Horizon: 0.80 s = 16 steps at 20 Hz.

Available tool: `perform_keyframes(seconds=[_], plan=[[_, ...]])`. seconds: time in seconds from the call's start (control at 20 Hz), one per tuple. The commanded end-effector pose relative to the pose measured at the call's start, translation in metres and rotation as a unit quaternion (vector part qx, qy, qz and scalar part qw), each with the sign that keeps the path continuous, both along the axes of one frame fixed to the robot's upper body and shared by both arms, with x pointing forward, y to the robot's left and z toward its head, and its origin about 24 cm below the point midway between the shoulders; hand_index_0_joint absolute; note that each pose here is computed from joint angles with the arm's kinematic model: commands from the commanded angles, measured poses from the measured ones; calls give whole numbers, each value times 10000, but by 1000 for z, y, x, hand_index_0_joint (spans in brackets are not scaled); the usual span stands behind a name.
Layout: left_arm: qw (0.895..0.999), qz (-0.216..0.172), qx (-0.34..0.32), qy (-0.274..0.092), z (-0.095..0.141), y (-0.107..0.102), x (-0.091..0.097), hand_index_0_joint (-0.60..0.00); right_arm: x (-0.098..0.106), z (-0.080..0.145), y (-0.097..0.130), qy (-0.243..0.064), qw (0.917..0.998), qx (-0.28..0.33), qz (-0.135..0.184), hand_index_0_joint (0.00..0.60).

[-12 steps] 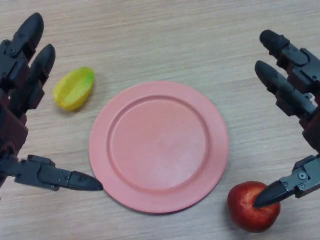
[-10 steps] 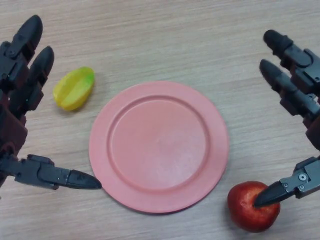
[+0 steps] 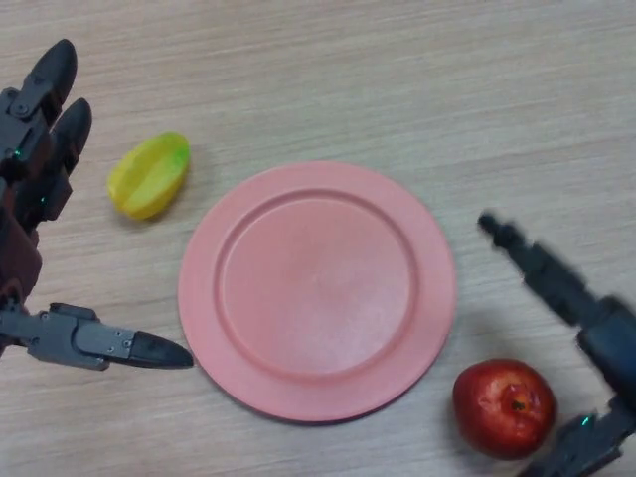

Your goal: Pick up the red apple and place it on the plate

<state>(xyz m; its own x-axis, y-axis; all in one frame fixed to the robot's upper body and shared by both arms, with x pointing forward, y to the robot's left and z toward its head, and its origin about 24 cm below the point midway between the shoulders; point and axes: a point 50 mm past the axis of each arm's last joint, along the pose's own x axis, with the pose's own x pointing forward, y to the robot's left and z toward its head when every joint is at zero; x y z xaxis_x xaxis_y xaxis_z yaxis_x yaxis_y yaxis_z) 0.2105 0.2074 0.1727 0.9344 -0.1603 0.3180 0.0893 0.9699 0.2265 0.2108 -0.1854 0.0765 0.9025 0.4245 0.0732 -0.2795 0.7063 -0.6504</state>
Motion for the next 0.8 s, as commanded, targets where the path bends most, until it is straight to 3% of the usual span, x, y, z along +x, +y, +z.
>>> perform_keyframes(seconds=[0.05,0.15,0.3,0.55,0.65,0.7,0.8], plan=[[9925,106,370,-1156,29,4,-14,0,3,9,-8,-1039,9942,-162,-211,0],[9924,109,374,-1169,29,4,-14,0,5,4,-10,-1060,9937,-106,-335,200],[9920,153,414,-1179,27,6,-15,0,2,-3,-13,-1062,9926,221,-549,598],[9921,264,402,-1158,24,8,-12,0,-1,4,-10,-1079,9912,413,-652,600],[9919,256,367,-1192,26,8,-12,0,3,23,-8,-1175,9875,699,-782,600],[9919,234,345,-1202,26,8,-12,0,9,45,-3,-1345,9839,875,-782,600],[9926,166,307,-1161,26,7,-11,0,21,71,15,-1501,9817,1031,-563,600]])
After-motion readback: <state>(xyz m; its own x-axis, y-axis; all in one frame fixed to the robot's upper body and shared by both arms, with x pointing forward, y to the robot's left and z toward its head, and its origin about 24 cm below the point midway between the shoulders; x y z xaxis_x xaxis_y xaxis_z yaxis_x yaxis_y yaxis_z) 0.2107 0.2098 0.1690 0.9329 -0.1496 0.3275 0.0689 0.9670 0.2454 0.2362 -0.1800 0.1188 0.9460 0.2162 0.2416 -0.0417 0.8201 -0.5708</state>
